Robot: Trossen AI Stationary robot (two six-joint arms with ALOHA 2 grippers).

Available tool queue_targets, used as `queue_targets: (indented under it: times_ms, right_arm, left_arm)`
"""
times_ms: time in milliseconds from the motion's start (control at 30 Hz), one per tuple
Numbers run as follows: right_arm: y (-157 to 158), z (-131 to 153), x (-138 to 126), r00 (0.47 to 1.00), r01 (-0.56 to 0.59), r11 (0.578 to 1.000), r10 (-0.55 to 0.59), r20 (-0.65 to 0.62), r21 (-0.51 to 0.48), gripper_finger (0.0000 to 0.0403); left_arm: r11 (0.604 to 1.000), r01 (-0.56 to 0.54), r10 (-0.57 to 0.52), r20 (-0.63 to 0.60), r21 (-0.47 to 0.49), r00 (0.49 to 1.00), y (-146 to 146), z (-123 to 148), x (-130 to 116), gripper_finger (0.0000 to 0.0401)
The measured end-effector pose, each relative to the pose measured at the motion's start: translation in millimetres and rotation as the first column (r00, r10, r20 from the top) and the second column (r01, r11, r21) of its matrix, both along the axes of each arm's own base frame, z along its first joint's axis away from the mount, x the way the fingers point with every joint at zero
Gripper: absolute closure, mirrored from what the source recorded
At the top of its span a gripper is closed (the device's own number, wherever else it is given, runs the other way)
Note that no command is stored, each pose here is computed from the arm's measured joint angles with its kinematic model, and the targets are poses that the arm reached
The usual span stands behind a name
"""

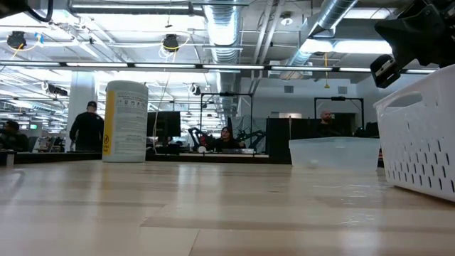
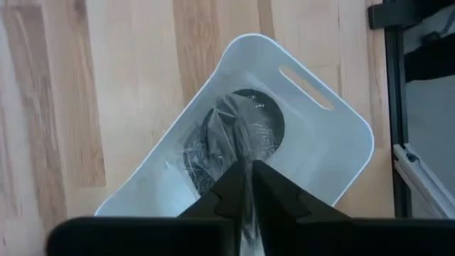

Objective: Pick & Place Travel size toiletries
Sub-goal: Put the black hairbrush into the bottom left white bin, then return to Home Position

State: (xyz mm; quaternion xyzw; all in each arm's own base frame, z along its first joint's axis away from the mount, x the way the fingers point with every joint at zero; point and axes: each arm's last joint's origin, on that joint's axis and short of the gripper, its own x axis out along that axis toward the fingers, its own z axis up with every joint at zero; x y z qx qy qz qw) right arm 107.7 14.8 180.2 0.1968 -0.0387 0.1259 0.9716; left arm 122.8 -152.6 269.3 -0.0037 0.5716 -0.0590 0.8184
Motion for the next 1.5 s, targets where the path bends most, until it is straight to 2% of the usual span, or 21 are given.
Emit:
queue_targets:
  times_ms: [100, 267, 367, 433, 500, 600, 700, 767, 967, 1200, 1500]
  right_arm:
    - [0, 0, 0, 1.000, 0.000, 1.000, 0.000, 0.000, 0.000, 0.0403]
    - [0, 0, 0, 1.000, 0.000, 1.000, 0.000, 0.000, 0.000, 0.0403]
    - [0, 0, 0, 1.000, 0.000, 1.000, 0.000, 0.000, 0.000, 0.0403]
    - [0, 0, 0, 1.000, 0.000, 1.000, 0.000, 0.000, 0.000, 0.0403]
    - [0, 0, 0, 1.000, -0.001, 1.000, 0.001, 0.000, 0.000, 0.0403]
    - [0, 0, 0, 1.000, -0.001, 1.000, 0.001, 0.001, 0.000, 0.0403]
    - [0, 0, 0, 1.000, -0.001, 1.000, 0.001, 0.000, 0.000, 0.0403]
    - [0, 0, 0, 1.000, -0.001, 1.000, 0.001, 0.000, 0.000, 0.0403]
    - [0, 0, 0, 1.000, -0.001, 1.000, 0.001, 0.001, 0.000, 0.0403]
    - [0, 0, 0, 1.000, -0.001, 1.000, 0.001, 0.000, 0.000, 0.0403]
    - [0, 0, 0, 1.000, -0.001, 1.000, 0.001, 0.000, 0.000, 0.0403]
  left_arm:
    - [1.000, 0.019, -0.019, 0.009, -0.001, 1.000, -1, 0, 1, 0.0349]
    - [0.999, 0.014, -0.013, 0.030, -0.029, 0.999, -3, 2, 2, 0.0272]
    - [0.990, -0.114, 0.120, 0.077, -0.079, 0.990, 0, 12, 8, 0.0232]
    - [0.986, -0.118, 0.141, 0.209, -0.120, 0.968, 1, 28, 12, 0.0224]
    - [0.985, -0.104, 0.152, 0.400, -0.139, 0.904, 6, 48, 9, 0.0236]
    - [0.983, -0.106, 0.174, 0.604, -0.147, 0.777, 22, 73, -6, 0.0293]
    - [0.981, -0.102, 0.189, 0.734, -0.162, 0.652, 44, 85, -26, 0.0373]
    - [0.976, -0.073, 0.207, 0.773, -0.205, 0.600, 58, 85, -38, 0.0389]
    - [0.943, 0.026, 0.274, 0.817, -0.332, 0.508, 85, 47, -56, 0.0400]
    - [0.894, 0.156, 0.325, 0.848, -0.420, 0.418, 81, -17, -55, 0.0400]
    - [0.837, 0.315, 0.307, 0.860, -0.448, 0.407, 69, -80, -52, 0.0400]
